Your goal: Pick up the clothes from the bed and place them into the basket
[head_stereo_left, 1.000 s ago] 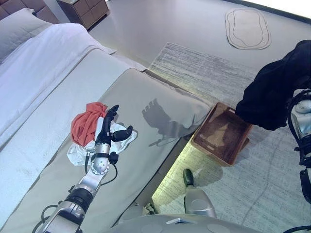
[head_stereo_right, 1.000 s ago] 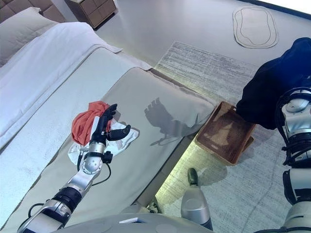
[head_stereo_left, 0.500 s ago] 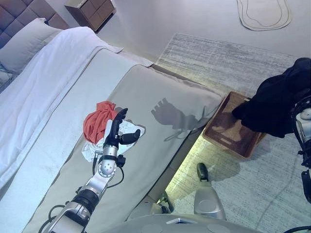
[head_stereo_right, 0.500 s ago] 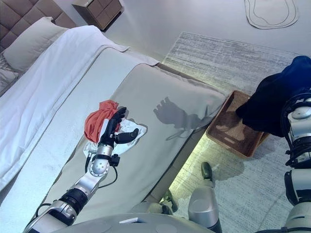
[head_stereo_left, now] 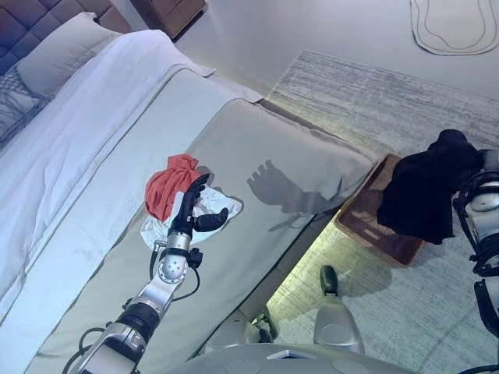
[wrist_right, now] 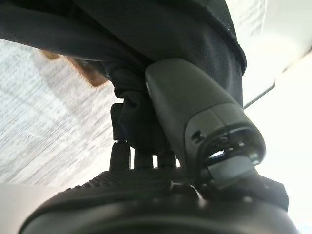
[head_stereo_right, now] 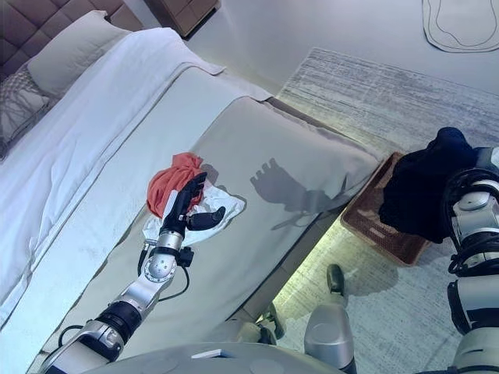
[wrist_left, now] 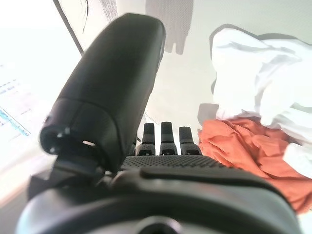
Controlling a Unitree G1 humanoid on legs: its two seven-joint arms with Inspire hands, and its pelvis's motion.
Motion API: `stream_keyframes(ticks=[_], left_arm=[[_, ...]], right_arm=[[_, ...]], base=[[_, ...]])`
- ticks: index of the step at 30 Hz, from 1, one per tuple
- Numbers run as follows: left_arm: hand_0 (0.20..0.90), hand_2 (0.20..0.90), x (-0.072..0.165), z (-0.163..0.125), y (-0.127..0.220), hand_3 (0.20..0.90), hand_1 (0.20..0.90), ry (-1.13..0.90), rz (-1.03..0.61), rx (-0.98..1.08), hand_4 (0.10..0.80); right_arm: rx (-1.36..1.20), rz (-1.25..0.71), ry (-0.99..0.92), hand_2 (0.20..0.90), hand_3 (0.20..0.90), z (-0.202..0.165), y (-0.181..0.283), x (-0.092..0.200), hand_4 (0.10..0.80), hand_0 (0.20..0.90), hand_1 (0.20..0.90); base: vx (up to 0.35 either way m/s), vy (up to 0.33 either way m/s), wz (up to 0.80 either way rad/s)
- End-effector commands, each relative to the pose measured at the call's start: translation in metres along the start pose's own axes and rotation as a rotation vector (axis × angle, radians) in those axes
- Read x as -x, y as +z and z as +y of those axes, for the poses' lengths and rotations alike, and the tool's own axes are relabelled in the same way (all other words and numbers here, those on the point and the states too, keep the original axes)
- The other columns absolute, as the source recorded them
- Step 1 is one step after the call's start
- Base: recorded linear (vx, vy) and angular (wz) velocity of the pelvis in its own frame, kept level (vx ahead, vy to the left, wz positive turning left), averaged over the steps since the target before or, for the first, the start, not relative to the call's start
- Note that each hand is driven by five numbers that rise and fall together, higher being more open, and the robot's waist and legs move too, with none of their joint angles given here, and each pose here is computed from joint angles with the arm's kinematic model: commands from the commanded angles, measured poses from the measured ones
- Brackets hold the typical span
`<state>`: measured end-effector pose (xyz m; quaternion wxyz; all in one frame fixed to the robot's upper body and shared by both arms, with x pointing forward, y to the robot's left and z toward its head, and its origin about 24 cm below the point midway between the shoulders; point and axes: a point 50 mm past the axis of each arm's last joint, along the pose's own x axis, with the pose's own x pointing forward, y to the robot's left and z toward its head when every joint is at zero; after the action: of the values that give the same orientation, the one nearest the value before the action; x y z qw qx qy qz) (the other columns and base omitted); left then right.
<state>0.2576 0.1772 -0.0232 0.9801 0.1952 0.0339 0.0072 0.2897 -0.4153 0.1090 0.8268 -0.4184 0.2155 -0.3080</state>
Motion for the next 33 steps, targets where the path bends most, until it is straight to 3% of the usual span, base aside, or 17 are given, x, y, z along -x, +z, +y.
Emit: stream_keyframes(ticks=[1,11,19,25,29,33], left_arm=[[0.9,0.9,-0.012,0.019,0.02,0.9,0.9,0.037,-0.142,-0.016,0.8],[0.9,0.9,-0.012,0.028,0.018,0.9,0.9,0.067,-0.141,-0.038,0.8],[0.9,0.9,-0.014,0.043,0.014,0.9,0.9,0.095,-0.121,-0.09,0.8],[0.9,0.9,-0.009,0.048,0.009,0.9,0.9,0.123,-0.101,-0.087,0.8],[0.9,0.9,-0.007,0.051,0.007,0.9,0.9,0.175,-0.088,-0.062,0.8],[0.9,0.9,-0.003,0.05,0.001,0.9,0.9,0.215,-0.059,-0.052,0.8]], right_arm=[[-0.001,-0.185,-0.016,0.9,0.9,-0.001,0.045,-0.003,0.8,0.9,0.9],[0.101,-0.043,0.123,0.9,0.9,0.02,0.024,-0.001,0.8,0.9,0.9],[0.317,0.15,0.249,0.9,0.9,0.01,-0.004,-0.003,0.8,0.9,0.9],[0.186,-0.134,0.039,0.9,0.9,-0.005,0.069,-0.008,0.8,0.9,0.9],[0.086,-0.51,-0.105,0.9,0.9,-0.004,0.151,0.017,0.8,0.9,0.9],[0.071,-0.705,-0.099,0.9,0.9,0.009,0.186,0.039,0.8,0.9,0.9]], base=[[-0.002,-0.021,0.1],[-0.024,-0.02,0.05],[0.0,-0.052,0.07],[0.008,0.013,0.04],[-0.021,0.048,0.11],[-0.007,0.029,0.22]])
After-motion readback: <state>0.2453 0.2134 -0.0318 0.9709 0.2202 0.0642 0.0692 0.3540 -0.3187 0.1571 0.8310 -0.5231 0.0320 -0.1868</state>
